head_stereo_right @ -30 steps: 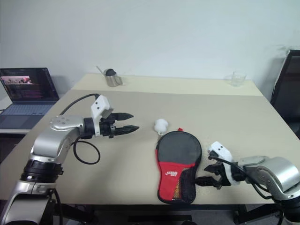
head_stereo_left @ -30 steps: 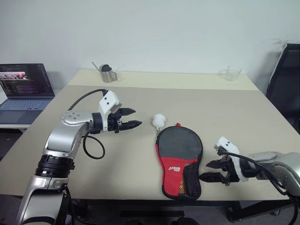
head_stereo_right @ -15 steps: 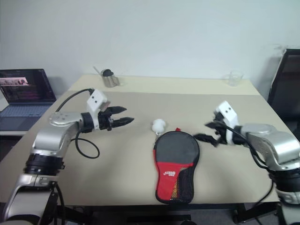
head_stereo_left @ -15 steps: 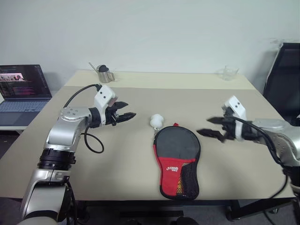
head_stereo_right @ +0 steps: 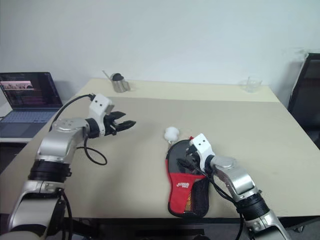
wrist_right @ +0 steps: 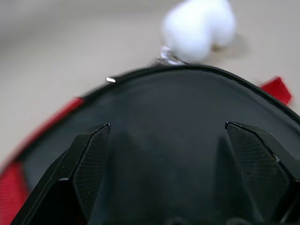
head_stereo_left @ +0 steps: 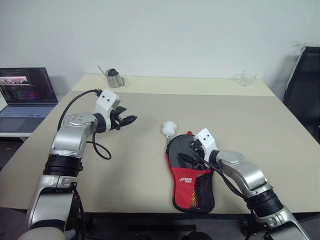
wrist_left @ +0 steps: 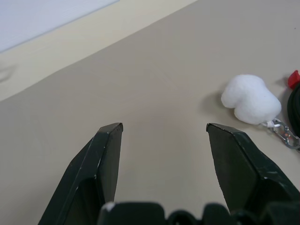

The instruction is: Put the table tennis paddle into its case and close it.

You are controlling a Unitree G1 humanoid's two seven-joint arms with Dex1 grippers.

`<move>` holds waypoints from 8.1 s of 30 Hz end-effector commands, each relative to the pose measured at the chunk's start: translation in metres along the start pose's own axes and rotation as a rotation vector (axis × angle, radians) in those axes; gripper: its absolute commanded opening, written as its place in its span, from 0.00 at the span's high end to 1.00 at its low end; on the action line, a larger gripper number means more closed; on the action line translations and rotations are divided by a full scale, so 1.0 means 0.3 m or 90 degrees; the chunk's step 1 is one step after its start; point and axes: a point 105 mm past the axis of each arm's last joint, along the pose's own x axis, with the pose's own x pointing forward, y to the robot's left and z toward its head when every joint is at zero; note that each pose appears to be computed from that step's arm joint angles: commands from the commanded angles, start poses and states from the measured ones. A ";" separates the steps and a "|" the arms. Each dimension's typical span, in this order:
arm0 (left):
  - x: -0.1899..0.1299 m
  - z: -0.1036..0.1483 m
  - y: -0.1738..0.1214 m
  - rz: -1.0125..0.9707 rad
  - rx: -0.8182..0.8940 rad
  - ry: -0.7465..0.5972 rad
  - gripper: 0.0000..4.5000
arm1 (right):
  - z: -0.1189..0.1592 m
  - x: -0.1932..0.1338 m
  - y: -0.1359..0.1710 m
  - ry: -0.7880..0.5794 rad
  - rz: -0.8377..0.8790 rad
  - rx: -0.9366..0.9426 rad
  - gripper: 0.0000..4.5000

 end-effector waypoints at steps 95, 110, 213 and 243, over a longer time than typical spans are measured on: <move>0.533 0.032 -0.571 -0.079 0.222 0.072 0.95 | -0.132 0.005 0.056 0.081 0.052 0.027 0.03; 0.527 0.080 -0.493 -0.007 0.247 0.061 0.95 | -0.146 0.006 0.062 0.085 0.051 0.034 0.03; 0.565 0.150 -0.854 -0.135 0.380 -0.040 0.09 | -0.177 -0.010 0.103 0.092 0.029 0.076 0.03; 0.509 0.307 -0.560 -0.115 0.446 -0.040 0.09 | -0.195 0.003 0.131 0.106 0.063 0.083 0.03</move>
